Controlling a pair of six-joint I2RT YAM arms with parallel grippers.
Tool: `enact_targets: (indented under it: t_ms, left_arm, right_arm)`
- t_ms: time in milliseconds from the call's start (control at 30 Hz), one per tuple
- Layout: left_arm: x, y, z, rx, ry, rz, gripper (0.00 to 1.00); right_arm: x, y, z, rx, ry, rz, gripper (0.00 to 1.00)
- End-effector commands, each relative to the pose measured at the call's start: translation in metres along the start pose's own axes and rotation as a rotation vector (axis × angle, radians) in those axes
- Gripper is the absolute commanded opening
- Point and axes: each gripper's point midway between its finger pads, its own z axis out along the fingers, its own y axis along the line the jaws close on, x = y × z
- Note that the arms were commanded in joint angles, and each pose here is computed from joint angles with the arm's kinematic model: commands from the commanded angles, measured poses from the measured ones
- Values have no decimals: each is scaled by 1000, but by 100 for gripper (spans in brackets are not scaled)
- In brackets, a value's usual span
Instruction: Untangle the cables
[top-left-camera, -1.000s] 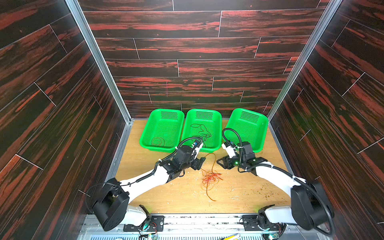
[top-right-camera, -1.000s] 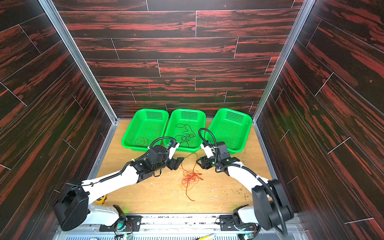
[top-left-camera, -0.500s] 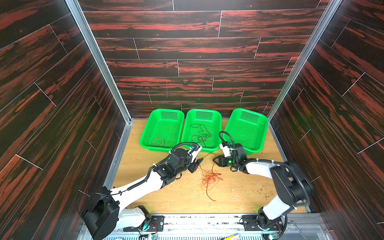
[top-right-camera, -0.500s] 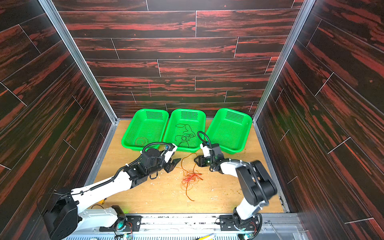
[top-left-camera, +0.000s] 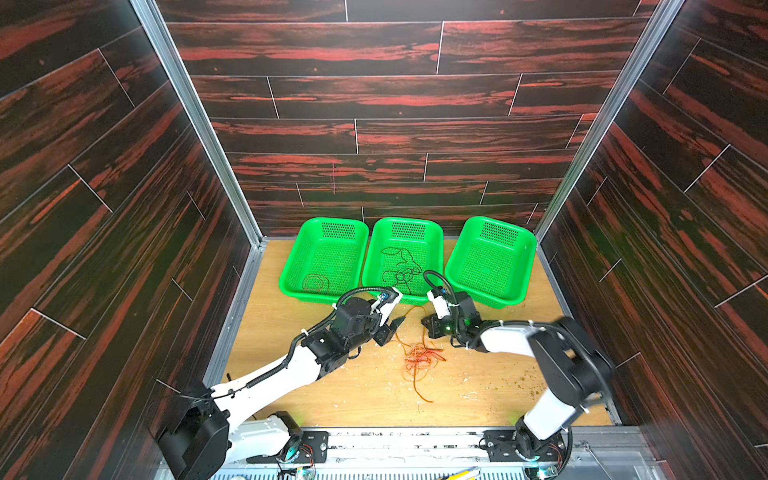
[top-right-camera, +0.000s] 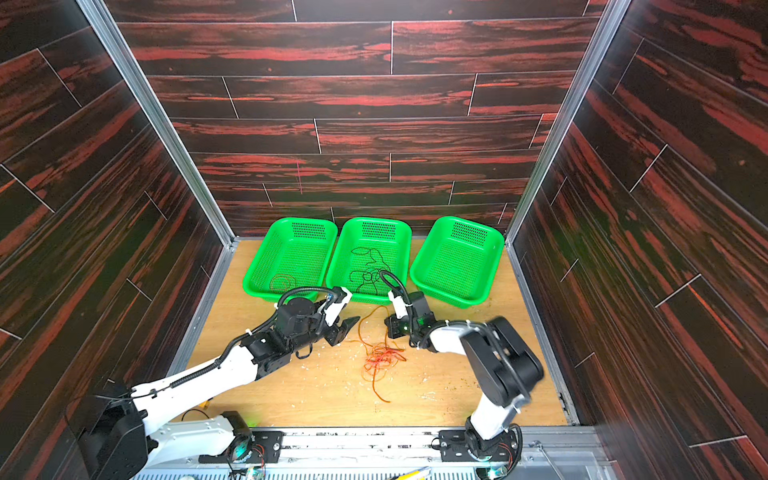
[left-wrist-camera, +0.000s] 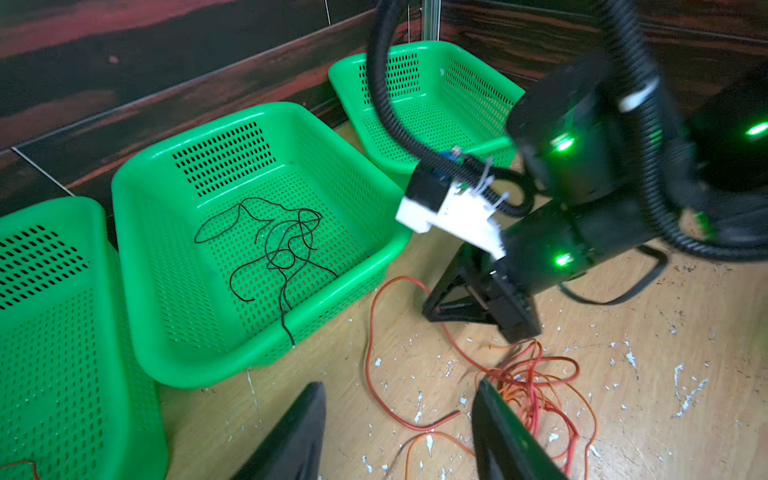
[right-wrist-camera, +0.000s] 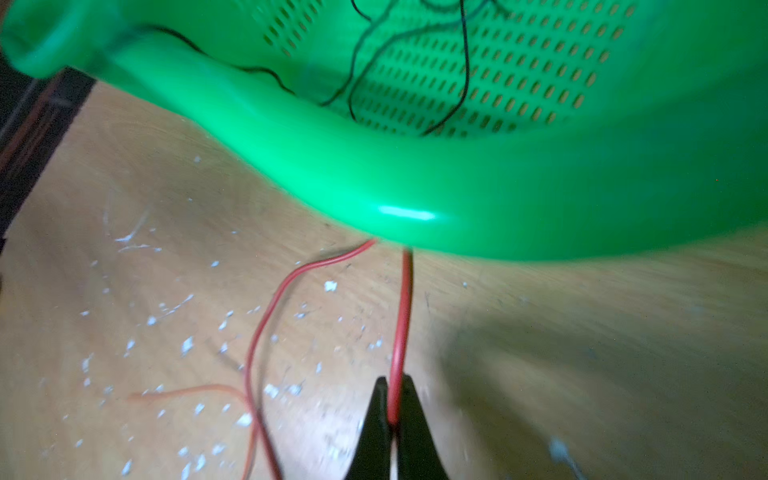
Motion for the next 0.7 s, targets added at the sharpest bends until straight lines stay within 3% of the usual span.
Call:
enact_targets:
  t_ms: [0, 233, 433, 667]
  left_arm:
    - [-8, -1, -8, 2, -30, 12, 63]
    - [-37, -10, -9, 64, -100, 17, 73]
    - [-56, -20, -13, 130, -155, -22, 77]
    - [-41, -20, 13, 129, -145, -94, 78]
  right_arm:
    - [-35, 34, -36, -74, -115, -115, 0]
    - [-73, 96, -84, -221, -217, -340, 0]
    - [-99, 113, -106, -242, -267, -391, 0]
    - [-116, 134, -124, -310, -316, -402, 0]
